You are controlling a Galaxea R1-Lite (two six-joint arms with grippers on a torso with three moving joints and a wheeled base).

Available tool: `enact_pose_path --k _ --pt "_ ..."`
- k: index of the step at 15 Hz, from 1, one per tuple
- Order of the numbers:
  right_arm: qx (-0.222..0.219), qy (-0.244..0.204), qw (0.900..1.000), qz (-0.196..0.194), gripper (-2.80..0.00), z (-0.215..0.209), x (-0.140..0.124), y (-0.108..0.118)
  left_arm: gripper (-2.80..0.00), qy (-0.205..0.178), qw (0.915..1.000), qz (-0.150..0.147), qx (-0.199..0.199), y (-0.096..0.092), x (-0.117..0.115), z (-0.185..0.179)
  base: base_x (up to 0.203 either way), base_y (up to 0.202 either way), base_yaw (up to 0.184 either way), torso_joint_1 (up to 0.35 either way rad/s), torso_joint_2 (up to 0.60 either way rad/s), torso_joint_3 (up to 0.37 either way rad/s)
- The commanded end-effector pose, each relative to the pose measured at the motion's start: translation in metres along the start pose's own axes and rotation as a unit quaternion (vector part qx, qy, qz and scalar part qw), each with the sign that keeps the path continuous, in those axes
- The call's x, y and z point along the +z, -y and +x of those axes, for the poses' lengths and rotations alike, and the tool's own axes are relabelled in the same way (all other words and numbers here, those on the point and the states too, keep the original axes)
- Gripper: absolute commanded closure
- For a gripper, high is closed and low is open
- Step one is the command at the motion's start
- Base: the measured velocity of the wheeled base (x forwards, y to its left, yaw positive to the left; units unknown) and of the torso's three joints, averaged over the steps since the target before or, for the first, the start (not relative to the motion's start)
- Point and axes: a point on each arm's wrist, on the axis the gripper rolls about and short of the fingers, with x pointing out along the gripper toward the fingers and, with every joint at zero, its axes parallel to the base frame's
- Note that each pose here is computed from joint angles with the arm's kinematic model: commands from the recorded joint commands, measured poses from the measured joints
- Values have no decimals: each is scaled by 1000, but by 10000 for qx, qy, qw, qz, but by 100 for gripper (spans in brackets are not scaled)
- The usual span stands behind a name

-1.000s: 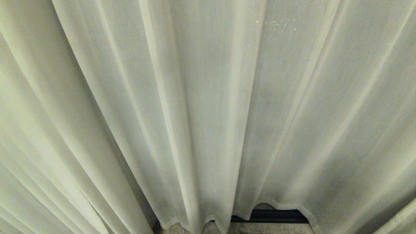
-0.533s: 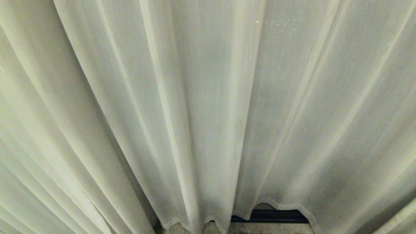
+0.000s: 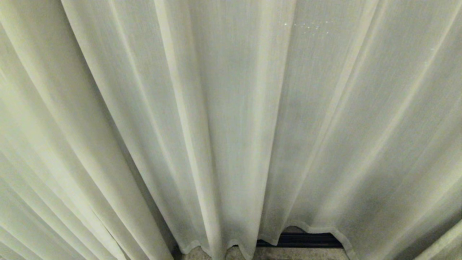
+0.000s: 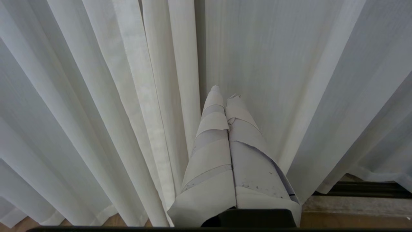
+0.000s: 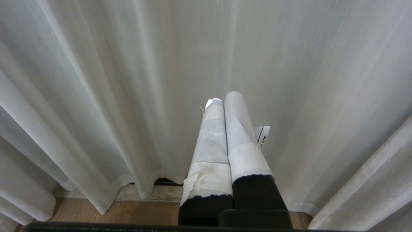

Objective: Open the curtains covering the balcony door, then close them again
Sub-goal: Close the outer curtains on both sides

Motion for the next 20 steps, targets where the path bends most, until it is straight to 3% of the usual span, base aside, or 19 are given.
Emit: enact_pose_path --k 1,20 --pt "2 -3 10000 -4 0 0 0 0 0 15 10000 -2 2 0 0 0 0 0 0 0 0 0" --pt "1 4 10000 -4 0 0 0 0 0 7 10000 0 10 0 0 0 0 0 0 0 0 0"
